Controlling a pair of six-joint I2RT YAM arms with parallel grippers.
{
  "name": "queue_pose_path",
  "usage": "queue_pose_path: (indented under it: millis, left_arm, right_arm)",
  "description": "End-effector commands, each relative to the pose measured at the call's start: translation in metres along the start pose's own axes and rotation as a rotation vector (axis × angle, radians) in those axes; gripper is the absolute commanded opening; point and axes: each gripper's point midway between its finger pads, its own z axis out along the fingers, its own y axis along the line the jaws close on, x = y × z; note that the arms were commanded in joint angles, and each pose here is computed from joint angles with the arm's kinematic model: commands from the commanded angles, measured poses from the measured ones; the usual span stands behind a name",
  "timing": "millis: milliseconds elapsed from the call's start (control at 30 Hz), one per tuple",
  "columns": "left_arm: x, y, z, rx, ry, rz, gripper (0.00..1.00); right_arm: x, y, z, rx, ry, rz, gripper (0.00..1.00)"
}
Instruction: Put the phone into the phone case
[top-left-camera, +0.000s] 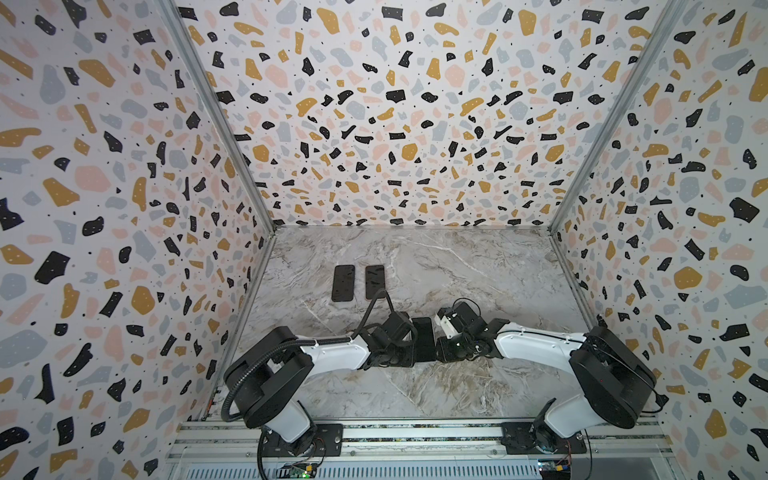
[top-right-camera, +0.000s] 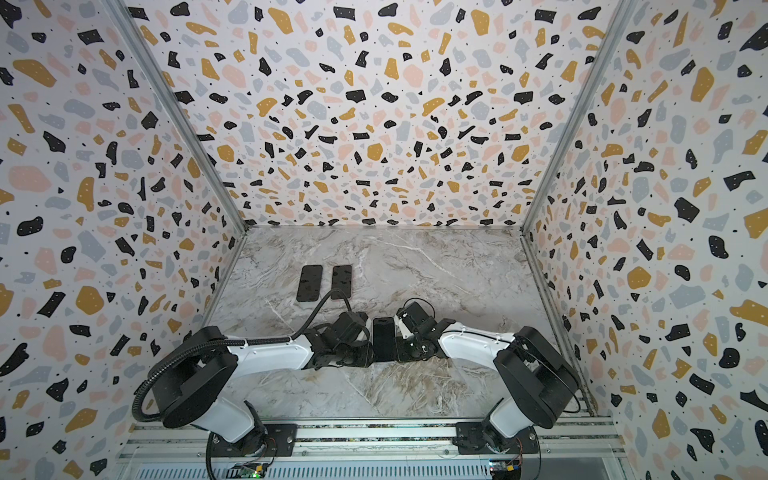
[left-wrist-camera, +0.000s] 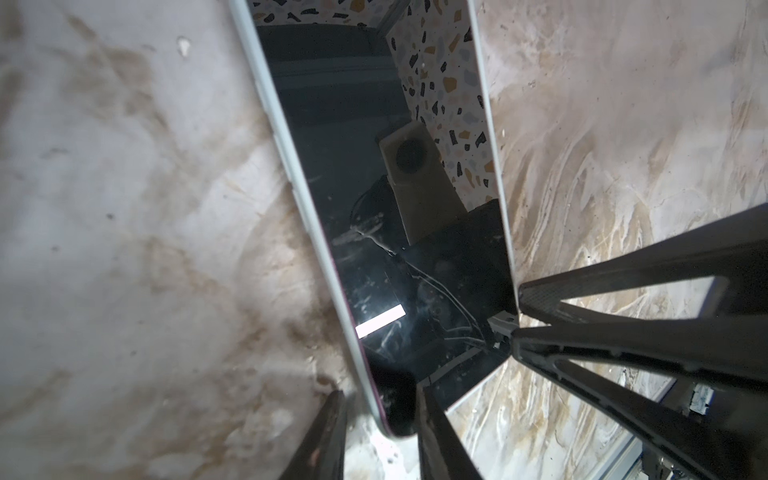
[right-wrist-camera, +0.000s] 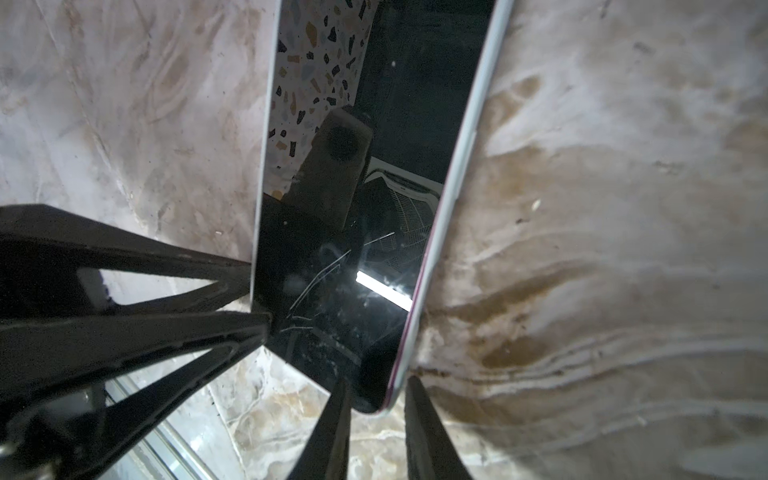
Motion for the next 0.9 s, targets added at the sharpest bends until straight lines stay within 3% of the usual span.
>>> queue_pose_path:
  millis: [0, 600, 867]
  left_arm:
    - [0.065, 0.069, 0.010, -0.234, 0.201, -0.048, 0.31]
    - [0.062, 0.071, 0.002, -0.248, 0.172, -0.052, 0.23]
    - [0.027, 0.054, -0.018, -0.280, 0.081, -0.042, 0.30]
  right_arm:
    - [0.004, -0.002, 0.003, 0.000, 0.011, 0.006, 0.25]
    - [0.016, -0.007, 0.005, 0.013, 0.010, 0.027, 0.11]
    - [-0.007, 0.001, -0.021, 0.021, -0.081, -0.009, 0.17]
